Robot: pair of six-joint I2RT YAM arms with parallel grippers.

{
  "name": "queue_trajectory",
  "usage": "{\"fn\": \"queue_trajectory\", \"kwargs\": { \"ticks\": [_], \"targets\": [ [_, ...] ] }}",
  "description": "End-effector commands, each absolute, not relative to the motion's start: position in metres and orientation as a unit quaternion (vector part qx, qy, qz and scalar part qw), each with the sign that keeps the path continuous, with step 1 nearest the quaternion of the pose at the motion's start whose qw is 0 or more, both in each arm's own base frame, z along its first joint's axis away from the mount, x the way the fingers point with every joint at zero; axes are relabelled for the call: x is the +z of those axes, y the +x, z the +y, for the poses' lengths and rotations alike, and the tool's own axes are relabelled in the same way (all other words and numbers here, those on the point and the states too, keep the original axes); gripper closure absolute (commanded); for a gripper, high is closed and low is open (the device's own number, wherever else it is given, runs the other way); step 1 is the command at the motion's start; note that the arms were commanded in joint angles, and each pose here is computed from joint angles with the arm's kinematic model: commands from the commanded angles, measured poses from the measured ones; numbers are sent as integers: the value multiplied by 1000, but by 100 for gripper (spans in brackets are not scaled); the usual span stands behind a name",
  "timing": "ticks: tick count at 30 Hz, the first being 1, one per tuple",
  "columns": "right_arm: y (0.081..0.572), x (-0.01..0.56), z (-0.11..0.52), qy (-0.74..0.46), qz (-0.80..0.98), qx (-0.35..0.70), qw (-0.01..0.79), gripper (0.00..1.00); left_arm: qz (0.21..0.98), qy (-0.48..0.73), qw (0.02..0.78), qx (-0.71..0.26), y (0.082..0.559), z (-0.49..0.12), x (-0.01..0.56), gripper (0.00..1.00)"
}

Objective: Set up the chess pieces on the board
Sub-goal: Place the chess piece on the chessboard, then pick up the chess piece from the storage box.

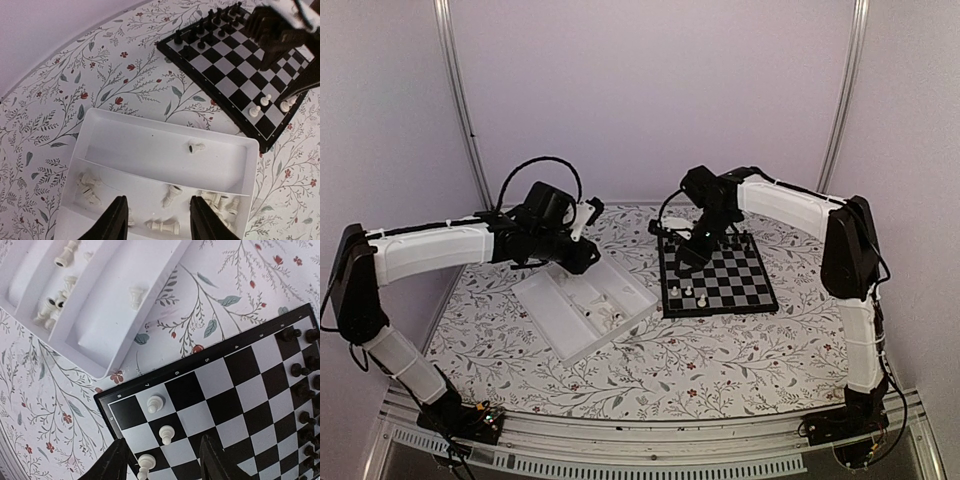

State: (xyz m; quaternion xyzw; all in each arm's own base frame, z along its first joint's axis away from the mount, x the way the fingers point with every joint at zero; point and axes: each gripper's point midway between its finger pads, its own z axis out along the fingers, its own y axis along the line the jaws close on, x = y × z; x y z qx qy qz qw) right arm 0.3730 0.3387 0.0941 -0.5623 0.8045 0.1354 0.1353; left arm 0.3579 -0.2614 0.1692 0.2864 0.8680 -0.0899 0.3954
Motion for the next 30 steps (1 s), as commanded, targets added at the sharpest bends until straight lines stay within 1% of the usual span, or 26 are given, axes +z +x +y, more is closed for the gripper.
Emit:
{"fn": "queue_trajectory", "kwargs": {
  "ticks": [1,4,5,8,12,20,24,30],
  "targets": [
    [371,165,331,-526,802,194,205,47,874,304,356,-129,355,-278,149,58],
    [372,160,314,-507,803,206,236,48,882,306,327,-143,356,-288,131,61],
    [371,167,308,-502,800,208,255,48,885,303,319,-154,356,-293,127,62],
    [367,170,289,-488,796,217,284,49,890,287,303,-184,360,-308,118,63],
    [370,176,266,-461,794,240,315,51,906,256,281,-188,370,-315,98,63],
    [364,180,258,-454,787,258,327,52,926,218,240,-192,376,-321,59,68],
    [362,179,259,-457,785,260,327,52,929,209,234,-195,379,-322,51,70],
    [363,176,256,-459,787,251,327,52,930,202,230,-203,386,-325,43,71]
  ]
}}
